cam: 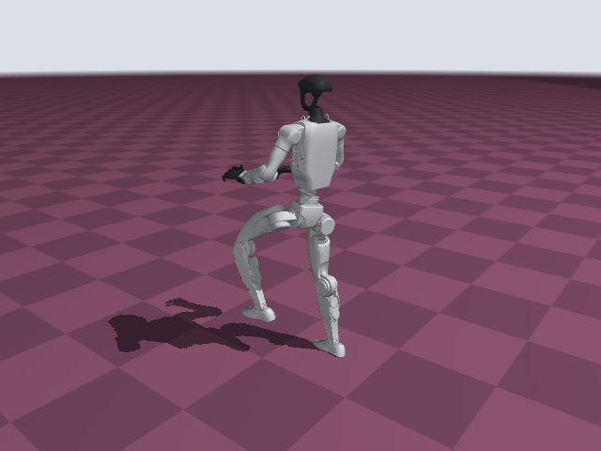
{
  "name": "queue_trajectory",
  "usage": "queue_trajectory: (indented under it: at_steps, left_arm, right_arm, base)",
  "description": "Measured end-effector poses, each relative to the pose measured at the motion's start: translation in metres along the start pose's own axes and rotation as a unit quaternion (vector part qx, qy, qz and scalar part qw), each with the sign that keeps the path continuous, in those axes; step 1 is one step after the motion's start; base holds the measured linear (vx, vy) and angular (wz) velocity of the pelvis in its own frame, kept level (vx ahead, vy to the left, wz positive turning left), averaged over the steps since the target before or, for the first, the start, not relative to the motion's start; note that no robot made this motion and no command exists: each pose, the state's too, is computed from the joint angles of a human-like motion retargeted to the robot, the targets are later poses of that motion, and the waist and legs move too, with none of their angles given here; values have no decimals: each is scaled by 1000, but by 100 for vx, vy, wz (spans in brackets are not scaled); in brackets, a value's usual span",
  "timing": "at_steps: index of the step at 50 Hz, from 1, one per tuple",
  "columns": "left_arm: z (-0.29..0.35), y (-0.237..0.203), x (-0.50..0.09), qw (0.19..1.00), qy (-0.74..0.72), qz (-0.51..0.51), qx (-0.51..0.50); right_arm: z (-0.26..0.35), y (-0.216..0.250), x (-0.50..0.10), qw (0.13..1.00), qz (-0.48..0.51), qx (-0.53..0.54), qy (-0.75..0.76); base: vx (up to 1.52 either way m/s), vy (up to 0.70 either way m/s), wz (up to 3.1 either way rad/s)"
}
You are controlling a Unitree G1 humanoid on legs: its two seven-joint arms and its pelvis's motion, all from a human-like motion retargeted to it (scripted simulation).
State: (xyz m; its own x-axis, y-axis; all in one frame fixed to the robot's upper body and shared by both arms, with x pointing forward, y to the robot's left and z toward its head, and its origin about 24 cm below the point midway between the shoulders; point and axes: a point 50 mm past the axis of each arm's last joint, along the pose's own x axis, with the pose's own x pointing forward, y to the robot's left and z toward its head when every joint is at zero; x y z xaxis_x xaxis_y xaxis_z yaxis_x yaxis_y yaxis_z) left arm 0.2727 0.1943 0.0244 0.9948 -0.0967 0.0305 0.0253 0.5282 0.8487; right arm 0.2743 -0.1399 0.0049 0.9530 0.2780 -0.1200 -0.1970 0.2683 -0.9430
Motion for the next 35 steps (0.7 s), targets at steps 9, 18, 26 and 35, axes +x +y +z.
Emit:
queue_trajectory:
  at_steps: [9, 18, 26, 35]
  left_arm:
    - [12, 16, 17, 998, -35, 41, 18]
    - [26, 22, 29, 991, -48, 56, 113]
    - [23, 10, 26, 993, -30, 24, 111]
    - [26, -4, 27, 994, -27, -2, 105]
  right_arm:
    - [1, 17, -13, 998, -9, 56, -5]
    - [-10, -10, -24, 997, -73, 4, 4]
    - [-6, -29, 0, 996, -71, -58, -25]
    - [-13, -9, 8, 991, -41, -126, -2]
  base:
    - [39, 20, 48]
    - [19, 17, 72]
    - [17, 8, 18]
    - [19, 2, 23]
